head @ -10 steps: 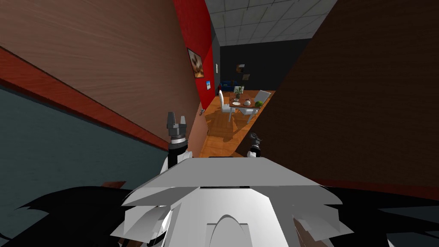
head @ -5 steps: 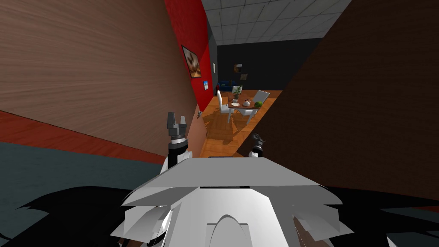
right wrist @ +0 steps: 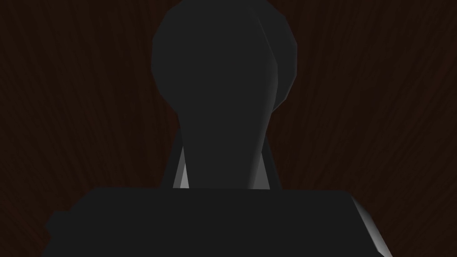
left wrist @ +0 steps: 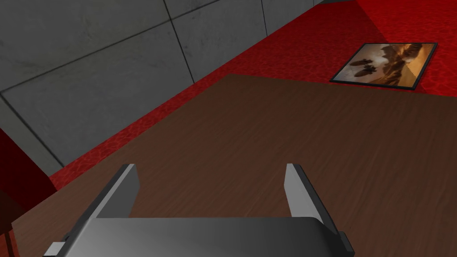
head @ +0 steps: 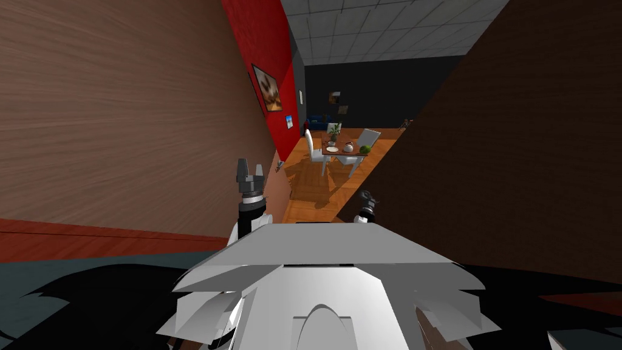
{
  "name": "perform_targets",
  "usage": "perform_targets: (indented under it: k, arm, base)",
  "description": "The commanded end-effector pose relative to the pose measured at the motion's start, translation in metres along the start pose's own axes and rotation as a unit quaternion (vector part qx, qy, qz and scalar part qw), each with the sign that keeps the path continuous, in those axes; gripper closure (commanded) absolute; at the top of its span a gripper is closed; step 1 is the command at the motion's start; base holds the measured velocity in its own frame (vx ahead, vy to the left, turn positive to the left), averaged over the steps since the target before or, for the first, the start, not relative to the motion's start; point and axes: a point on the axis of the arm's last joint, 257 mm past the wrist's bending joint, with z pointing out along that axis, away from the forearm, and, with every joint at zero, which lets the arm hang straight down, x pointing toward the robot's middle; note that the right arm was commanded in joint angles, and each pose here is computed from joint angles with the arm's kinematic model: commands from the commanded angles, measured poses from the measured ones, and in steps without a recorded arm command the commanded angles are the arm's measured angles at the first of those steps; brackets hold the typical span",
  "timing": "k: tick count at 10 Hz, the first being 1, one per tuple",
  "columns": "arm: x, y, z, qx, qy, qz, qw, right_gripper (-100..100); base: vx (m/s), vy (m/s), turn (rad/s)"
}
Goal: Push the door open
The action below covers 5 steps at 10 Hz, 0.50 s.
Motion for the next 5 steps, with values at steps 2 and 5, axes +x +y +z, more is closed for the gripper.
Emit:
perform_targets:
  k: [2,5]
  arm:
    - [-0.015,0.004,0.0027,-0.005,-0.018,0.000,0.9998,100]
    - [-0.024,0.004,0.0024,-0.005,-0.028,0.001,0.9996,100]
  base:
    - [0.168,-0.046,-0.028]
    - [0.149,-0.050,-0.019]
